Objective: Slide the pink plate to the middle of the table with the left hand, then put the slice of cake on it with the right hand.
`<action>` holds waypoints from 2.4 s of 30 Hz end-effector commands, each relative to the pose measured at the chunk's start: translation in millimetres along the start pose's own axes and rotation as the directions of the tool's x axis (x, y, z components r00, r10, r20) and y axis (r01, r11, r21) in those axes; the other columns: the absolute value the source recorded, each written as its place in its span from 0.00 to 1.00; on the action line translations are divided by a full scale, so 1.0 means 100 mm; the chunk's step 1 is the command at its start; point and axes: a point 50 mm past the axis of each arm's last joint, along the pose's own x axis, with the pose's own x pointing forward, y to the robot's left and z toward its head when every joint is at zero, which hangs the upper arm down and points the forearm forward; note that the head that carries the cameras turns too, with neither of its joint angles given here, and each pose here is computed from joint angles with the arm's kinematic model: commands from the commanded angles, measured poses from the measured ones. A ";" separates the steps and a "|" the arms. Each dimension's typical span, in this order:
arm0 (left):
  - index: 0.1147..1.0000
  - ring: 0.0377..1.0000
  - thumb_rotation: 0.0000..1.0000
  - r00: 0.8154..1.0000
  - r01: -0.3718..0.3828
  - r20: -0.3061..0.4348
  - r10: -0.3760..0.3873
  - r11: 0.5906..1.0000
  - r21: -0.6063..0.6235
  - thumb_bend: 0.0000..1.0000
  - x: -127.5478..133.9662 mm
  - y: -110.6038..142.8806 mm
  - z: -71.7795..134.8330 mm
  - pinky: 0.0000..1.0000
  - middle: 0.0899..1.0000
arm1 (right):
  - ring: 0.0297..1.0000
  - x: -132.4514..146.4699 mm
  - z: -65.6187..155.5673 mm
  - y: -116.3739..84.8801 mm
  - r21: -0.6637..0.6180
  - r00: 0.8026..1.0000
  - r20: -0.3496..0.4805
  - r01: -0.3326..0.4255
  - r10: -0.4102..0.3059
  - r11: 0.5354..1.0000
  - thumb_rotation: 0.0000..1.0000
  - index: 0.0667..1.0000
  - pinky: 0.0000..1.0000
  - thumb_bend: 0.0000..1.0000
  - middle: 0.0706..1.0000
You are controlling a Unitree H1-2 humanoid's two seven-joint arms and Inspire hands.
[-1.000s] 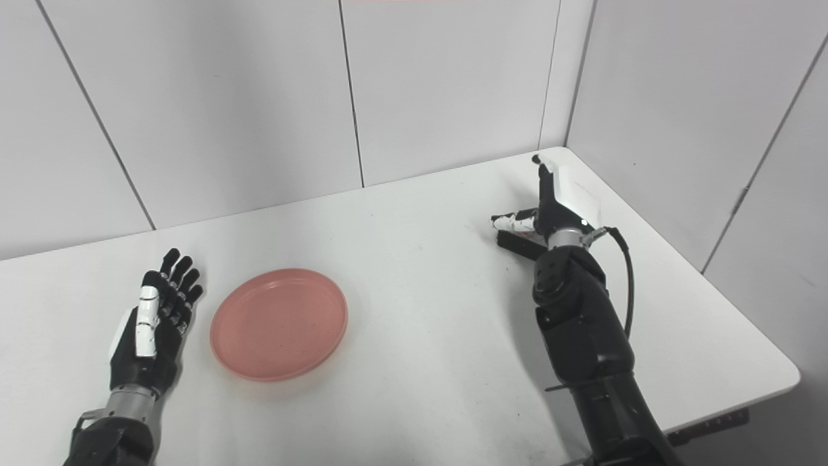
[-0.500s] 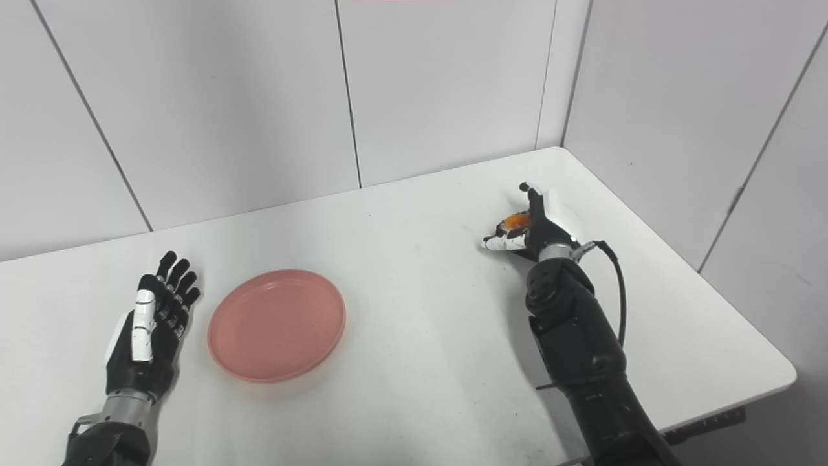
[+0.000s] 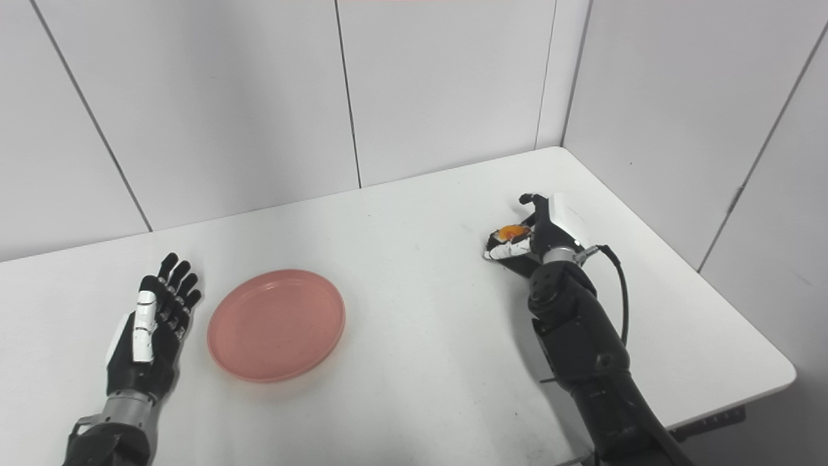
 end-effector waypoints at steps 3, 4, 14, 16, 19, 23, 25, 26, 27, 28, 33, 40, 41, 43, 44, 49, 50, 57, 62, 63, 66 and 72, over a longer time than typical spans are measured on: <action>1.00 1.00 1.00 1.000 0.009 -0.030 -0.010 1.000 -0.026 0.63 -0.10 -0.01 -0.12 1.00 1.00 | 0.26 0.09 0.19 -0.23 0.010 0.995 0.089 0.050 -0.051 0.999 0.00 0.62 0.20 0.55 0.43; 1.00 1.00 1.00 1.000 0.009 -0.029 -0.010 1.000 -0.027 0.63 -0.10 -0.02 -0.12 1.00 1.00 | 0.29 0.09 0.19 -0.24 0.012 0.995 0.090 0.048 -0.049 0.999 0.00 0.60 0.22 0.55 0.44; 1.00 1.00 1.00 0.999 0.013 -0.033 -0.014 1.000 -0.014 0.61 -0.11 -0.06 -0.09 1.00 1.00 | 0.39 0.05 0.27 -0.29 0.038 0.993 0.109 0.032 -0.036 0.999 0.00 0.49 0.32 0.52 0.42; 1.00 1.00 1.00 0.999 0.011 -0.033 -0.012 1.000 -0.013 0.61 -0.11 -0.08 -0.08 1.00 1.00 | 0.37 0.03 0.30 -0.31 0.050 0.991 0.123 0.037 -0.043 0.998 0.00 0.50 0.31 0.51 0.41; 0.99 1.00 1.00 0.999 0.016 -0.032 -0.016 1.000 0.003 0.60 -0.12 -0.13 -0.05 1.00 1.00 | 0.35 -0.01 0.37 -0.34 0.074 0.986 0.158 0.043 -0.054 0.996 0.00 0.50 0.30 0.51 0.40; 1.00 1.00 1.00 0.999 0.015 -0.029 -0.014 1.000 0.028 0.59 -0.14 -0.14 -0.05 1.00 1.00 | 0.37 -0.10 0.50 -0.39 0.100 0.976 0.210 0.042 -0.062 0.994 0.00 0.50 0.31 0.51 0.40; 1.00 1.00 1.00 1.000 0.011 -0.024 -0.010 0.999 0.040 0.57 -0.14 -0.16 -0.04 1.00 1.00 | 0.38 -0.16 0.59 -0.40 0.122 0.968 0.244 0.033 -0.062 0.992 0.00 0.50 0.32 0.51 0.41; 1.00 1.00 1.00 1.000 0.009 -0.024 -0.008 0.999 0.045 0.57 -0.15 -0.18 -0.04 1.00 1.00 | 0.38 -0.19 0.62 -0.41 0.131 0.963 0.262 0.027 -0.061 0.991 0.00 0.50 0.33 0.51 0.41; 1.00 1.00 1.00 1.000 0.007 -0.025 -0.006 0.999 0.047 0.57 -0.15 -0.19 -0.04 1.00 1.00 | 0.38 -0.21 0.63 -0.41 0.137 0.960 0.274 0.022 -0.059 0.990 0.00 0.50 0.33 0.51 0.41; 1.00 1.00 1.00 1.000 0.009 -0.024 -0.008 0.999 0.046 0.57 -0.15 -0.21 -0.03 1.00 1.00 | 0.38 -0.25 0.68 -0.41 0.144 0.954 0.295 0.014 -0.056 0.990 0.00 0.50 0.32 0.51 0.41; 1.00 1.00 1.00 1.000 0.011 -0.025 -0.010 0.999 0.043 0.58 -0.14 -0.27 -0.05 1.00 1.00 | 0.38 -0.40 0.82 -0.35 0.178 0.925 0.379 -0.058 -0.014 0.982 0.00 0.49 0.32 0.51 0.41; 1.00 1.00 1.00 0.999 0.001 -0.034 0.000 0.999 0.051 0.59 -0.14 -0.39 -0.04 1.00 1.00 | 0.38 -0.57 0.96 -0.20 0.155 0.887 0.456 -0.161 0.074 0.975 0.00 0.49 0.33 0.51 0.42; 1.00 1.00 1.00 0.999 -0.001 -0.036 0.003 0.999 0.050 0.59 -0.14 -0.41 -0.05 1.00 1.00 | 0.38 -0.59 0.97 -0.17 0.147 0.881 0.465 -0.173 0.086 0.974 0.00 0.49 0.33 0.51 0.42; 1.00 1.00 1.00 0.999 -0.005 -0.035 0.007 0.999 0.052 0.60 -0.14 -0.43 -0.06 1.00 1.00 | 0.38 -0.64 1.01 -0.12 0.137 0.868 0.483 -0.203 0.113 0.969 0.00 0.49 0.33 0.51 0.42; 1.00 1.00 1.00 0.999 -0.004 -0.034 0.006 0.999 0.053 0.60 -0.14 -0.44 -0.06 1.00 1.00 | 0.38 -0.67 1.02 -0.09 0.132 0.861 0.493 -0.215 0.125 0.968 0.00 0.49 0.33 0.51 0.42; 1.00 1.00 1.00 1.000 0.000 -0.030 0.001 0.999 0.053 0.59 -0.12 -0.51 -0.06 1.00 1.00 | 0.35 -0.77 1.05 0.02 0.106 0.833 0.528 -0.256 0.164 0.961 0.00 0.50 0.29 0.51 0.40; 1.00 1.00 1.00 1.000 0.000 -0.030 0.002 0.999 0.053 0.60 -0.11 -0.53 -0.07 1.00 1.00 | 0.34 -0.79 1.05 0.04 0.104 0.826 0.537 -0.268 0.173 0.958 0.00 0.50 0.29 0.51 0.40; 0.99 0.99 1.00 1.000 -0.012 -0.017 0.013 0.999 0.043 0.58 -0.08 -0.63 -0.09 1.00 0.99 | 0.33 -0.93 1.08 0.16 0.085 0.775 0.595 -0.325 0.214 0.942 0.00 0.50 0.28 0.51 0.39; 0.99 0.99 1.00 1.000 -0.007 -0.016 0.008 0.999 0.040 0.59 -0.06 -0.71 -0.10 1.00 0.99 | 0.34 -1.05 1.13 0.21 0.079 0.741 0.623 -0.379 0.251 0.922 0.00 0.50 0.27 0.51 0.39; 0.99 0.99 1.00 1.000 -0.006 -0.017 0.007 0.999 0.040 0.59 -0.06 -0.72 -0.10 1.00 0.99 | 0.34 -1.07 1.14 0.22 0.078 0.734 0.628 -0.390 0.258 0.918 0.00 0.50 0.28 0.51 0.39; 0.99 0.99 1.00 1.000 -0.006 -0.013 0.007 0.999 0.039 0.59 -0.05 -0.77 -0.11 1.00 0.99 | 0.34 -1.11 1.17 0.22 0.070 0.710 0.648 -0.415 0.275 0.907 0.00 0.50 0.29 0.51 0.40; 1.00 0.99 1.00 1.000 0.001 -0.019 0.000 0.999 0.032 0.60 -0.03 -0.84 -0.12 1.00 1.00 | 0.34 -1.13 1.22 0.22 0.051 0.681 0.673 -0.432 0.288 0.901 0.00 0.50 0.28 0.51 0.40</action>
